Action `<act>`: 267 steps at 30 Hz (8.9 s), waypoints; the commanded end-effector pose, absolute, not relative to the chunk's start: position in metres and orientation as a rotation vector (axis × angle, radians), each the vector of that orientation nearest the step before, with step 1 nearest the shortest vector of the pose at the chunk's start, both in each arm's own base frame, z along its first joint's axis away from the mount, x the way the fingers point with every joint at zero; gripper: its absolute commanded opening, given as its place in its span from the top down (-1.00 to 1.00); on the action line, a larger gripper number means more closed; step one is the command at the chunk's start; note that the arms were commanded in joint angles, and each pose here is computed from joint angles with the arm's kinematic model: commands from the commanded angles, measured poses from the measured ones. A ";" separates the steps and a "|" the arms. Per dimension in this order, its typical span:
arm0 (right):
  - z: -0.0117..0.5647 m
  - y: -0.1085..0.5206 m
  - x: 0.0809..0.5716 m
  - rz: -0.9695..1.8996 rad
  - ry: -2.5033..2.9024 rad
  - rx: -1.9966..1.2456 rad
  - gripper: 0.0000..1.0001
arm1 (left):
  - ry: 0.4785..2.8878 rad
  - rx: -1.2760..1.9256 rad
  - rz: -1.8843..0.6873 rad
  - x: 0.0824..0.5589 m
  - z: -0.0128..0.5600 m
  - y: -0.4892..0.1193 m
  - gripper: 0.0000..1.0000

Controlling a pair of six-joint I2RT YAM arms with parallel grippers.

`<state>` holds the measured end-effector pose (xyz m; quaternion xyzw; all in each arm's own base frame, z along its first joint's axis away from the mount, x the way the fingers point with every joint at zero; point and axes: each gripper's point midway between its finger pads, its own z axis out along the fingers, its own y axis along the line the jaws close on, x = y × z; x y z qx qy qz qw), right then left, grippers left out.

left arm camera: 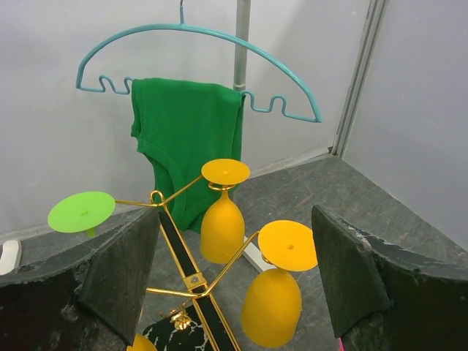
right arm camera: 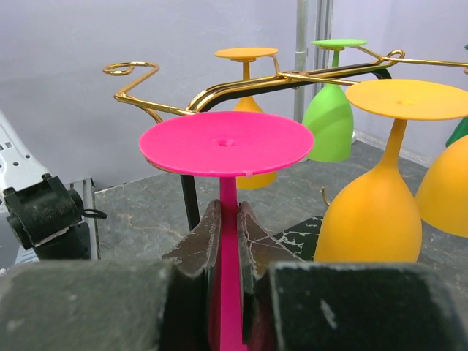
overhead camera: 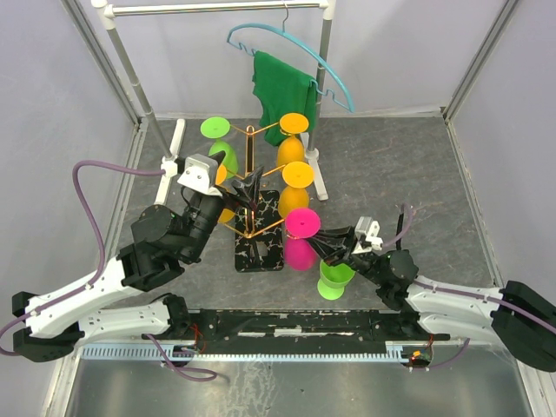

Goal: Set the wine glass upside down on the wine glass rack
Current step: Turn the wine glass upside down at the wine rack, then pick up the wine glass at the center of the board, then turn the wine glass upside down at the wine rack.

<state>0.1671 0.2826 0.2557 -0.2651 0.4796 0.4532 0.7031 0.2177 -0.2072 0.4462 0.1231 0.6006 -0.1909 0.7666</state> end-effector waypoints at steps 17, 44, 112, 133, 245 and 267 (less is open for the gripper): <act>0.265 0.294 0.123 1.142 1.030 -0.779 0.88 | 1.293 0.212 -0.371 0.221 0.451 -0.195 -0.83; 0.245 0.223 0.140 0.831 1.332 -0.720 -0.21 | 1.301 0.170 -0.366 0.219 0.452 -0.180 -0.87; 0.207 0.050 0.194 -0.320 2.036 0.100 -0.99 | 1.657 0.919 -0.594 0.199 0.369 -0.360 -0.98; 0.209 0.035 0.254 -0.317 2.200 0.162 -1.00 | 1.665 1.153 -0.704 0.163 0.333 -0.396 -0.99; 0.476 0.127 0.208 1.280 1.377 0.253 -0.87 | 0.633 0.328 -0.335 0.163 0.534 -0.305 0.95; 0.526 0.124 0.214 1.622 1.054 0.324 -0.78 | 0.529 0.306 -0.616 0.146 0.503 -0.345 0.95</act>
